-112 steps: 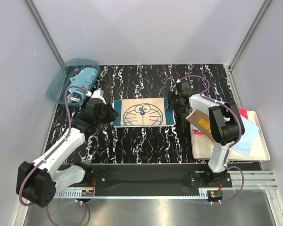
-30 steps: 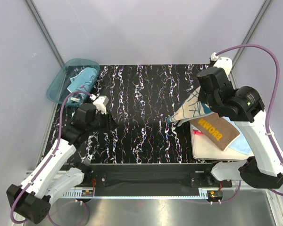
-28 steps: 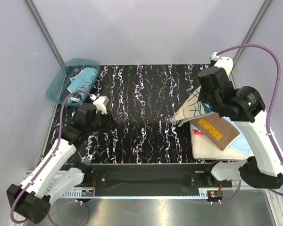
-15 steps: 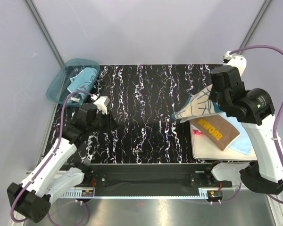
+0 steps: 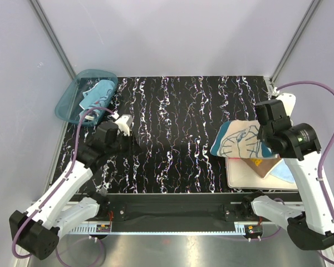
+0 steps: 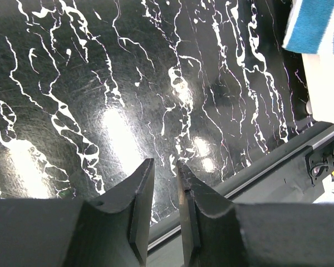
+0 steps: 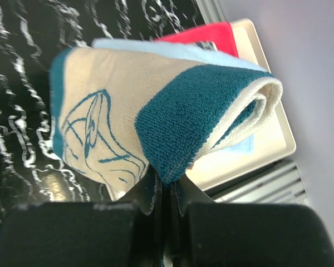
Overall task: Fold and stack the towels
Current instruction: Neatly place the folded towel into the bin
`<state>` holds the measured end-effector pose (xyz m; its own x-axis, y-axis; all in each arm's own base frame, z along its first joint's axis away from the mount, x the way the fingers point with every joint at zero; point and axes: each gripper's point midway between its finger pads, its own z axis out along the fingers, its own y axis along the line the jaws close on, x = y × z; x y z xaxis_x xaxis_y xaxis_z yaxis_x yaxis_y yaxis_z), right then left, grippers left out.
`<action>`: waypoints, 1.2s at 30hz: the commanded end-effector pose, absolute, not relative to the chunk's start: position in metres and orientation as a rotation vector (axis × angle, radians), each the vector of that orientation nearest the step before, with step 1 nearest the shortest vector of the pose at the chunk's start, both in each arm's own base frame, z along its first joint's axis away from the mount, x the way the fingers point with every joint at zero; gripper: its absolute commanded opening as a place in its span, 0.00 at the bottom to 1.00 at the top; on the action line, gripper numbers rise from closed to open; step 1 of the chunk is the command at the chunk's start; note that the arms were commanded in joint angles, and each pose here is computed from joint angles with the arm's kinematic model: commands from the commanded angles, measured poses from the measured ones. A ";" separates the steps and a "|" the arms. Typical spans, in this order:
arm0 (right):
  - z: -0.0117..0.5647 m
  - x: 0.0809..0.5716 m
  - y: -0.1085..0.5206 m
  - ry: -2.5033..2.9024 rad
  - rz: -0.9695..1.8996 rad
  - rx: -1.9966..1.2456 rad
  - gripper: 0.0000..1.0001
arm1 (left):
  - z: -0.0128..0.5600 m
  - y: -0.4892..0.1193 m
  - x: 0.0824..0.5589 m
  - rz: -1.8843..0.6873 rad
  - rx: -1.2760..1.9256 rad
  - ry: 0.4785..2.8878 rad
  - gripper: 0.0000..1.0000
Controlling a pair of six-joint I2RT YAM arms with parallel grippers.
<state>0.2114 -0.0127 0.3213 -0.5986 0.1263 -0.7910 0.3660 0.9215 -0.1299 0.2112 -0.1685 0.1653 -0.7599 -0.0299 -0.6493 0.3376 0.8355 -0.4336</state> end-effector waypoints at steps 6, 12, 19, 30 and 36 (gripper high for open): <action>0.271 0.210 -0.040 2.272 -0.438 0.469 0.00 | 0.165 -0.180 0.209 -0.750 0.286 2.325 0.27; 0.255 0.218 -0.068 2.287 -0.477 0.578 0.00 | 0.164 -0.183 0.208 -0.756 0.296 2.332 0.27; 0.235 0.227 -0.107 2.279 -0.569 0.797 0.00 | 0.163 -0.186 0.205 -0.768 0.311 2.335 0.27; 0.225 0.203 -0.118 2.281 -0.648 0.956 0.35 | 0.166 -0.200 0.194 -0.844 0.359 2.320 0.27; 0.231 0.198 -0.116 2.263 -0.631 0.986 0.73 | 0.170 -0.199 0.193 -0.839 0.368 2.299 0.27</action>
<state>0.2014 -0.1123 0.2122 -0.6190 0.4811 -0.6208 0.7284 0.6472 -0.2247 0.1910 -0.1925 0.1574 -0.7803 0.0504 -0.6234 0.4156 0.7866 -0.4566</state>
